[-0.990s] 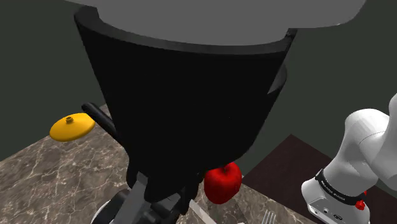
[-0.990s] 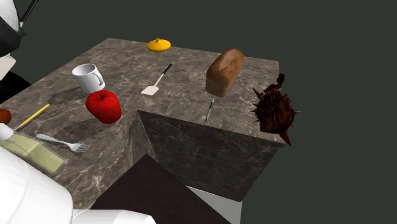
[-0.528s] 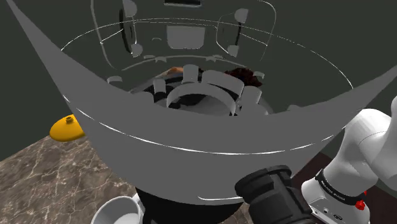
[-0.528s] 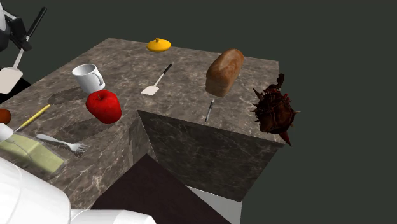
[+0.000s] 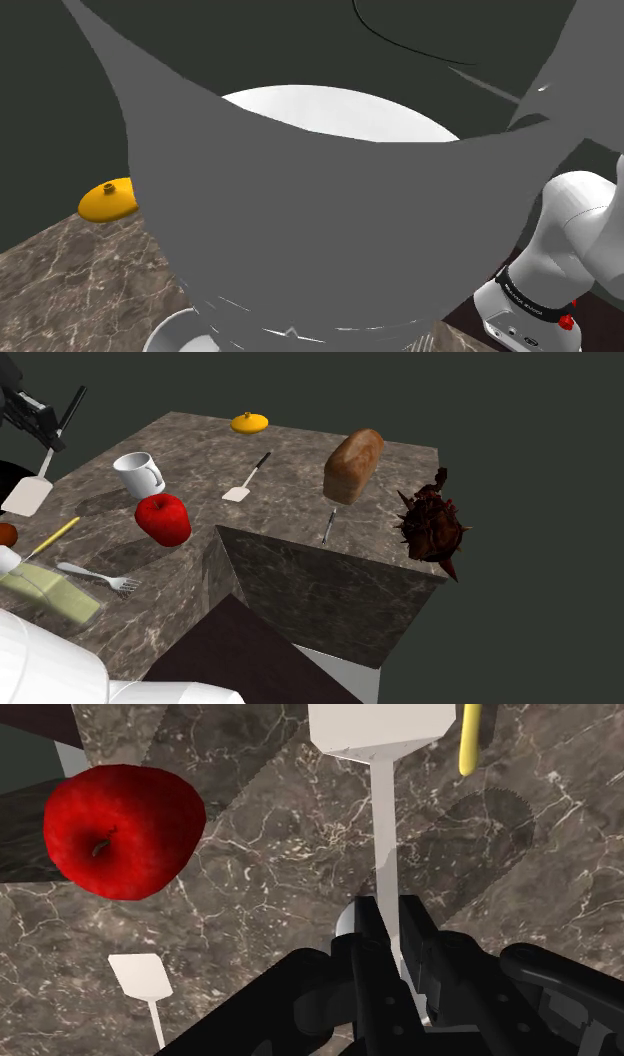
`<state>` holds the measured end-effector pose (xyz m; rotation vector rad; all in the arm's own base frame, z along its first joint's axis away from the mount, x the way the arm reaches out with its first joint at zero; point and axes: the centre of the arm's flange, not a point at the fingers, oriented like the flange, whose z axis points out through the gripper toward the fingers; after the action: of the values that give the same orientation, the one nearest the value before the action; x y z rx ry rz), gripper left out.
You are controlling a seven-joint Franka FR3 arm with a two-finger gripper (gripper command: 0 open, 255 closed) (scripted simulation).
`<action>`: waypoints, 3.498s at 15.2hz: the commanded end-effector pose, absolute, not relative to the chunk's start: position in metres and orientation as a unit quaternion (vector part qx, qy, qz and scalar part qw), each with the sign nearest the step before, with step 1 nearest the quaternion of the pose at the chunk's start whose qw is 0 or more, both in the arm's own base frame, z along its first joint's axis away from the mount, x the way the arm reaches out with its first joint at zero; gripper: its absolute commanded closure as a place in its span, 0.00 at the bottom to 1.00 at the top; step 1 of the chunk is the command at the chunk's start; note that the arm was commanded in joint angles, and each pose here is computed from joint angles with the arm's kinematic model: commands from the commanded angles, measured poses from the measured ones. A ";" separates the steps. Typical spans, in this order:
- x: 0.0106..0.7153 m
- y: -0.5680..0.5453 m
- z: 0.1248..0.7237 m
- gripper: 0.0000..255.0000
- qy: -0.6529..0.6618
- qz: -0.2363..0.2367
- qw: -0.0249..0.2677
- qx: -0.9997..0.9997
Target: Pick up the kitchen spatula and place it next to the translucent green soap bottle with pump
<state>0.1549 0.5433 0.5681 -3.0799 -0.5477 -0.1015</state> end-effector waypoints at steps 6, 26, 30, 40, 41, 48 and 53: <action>0.154 0.543 0.530 1.00 -0.175 -0.033 0.006 -0.984; 0.154 0.543 0.425 1.00 -0.175 -0.033 0.006 -0.984; 0.154 0.543 0.404 1.00 -0.175 -0.033 0.006 -0.984; 0.154 0.543 0.351 1.00 -0.175 -0.033 0.006 -0.984; 0.154 0.543 0.351 1.00 -0.175 -0.033 0.006 -0.984; 0.154 0.543 0.351 1.00 -0.175 -0.033 0.006 -0.984; 0.154 0.542 0.350 0.00 -0.175 -0.032 0.006 -0.984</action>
<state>0.1537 0.5420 0.3506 -3.0794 -0.5473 -0.1020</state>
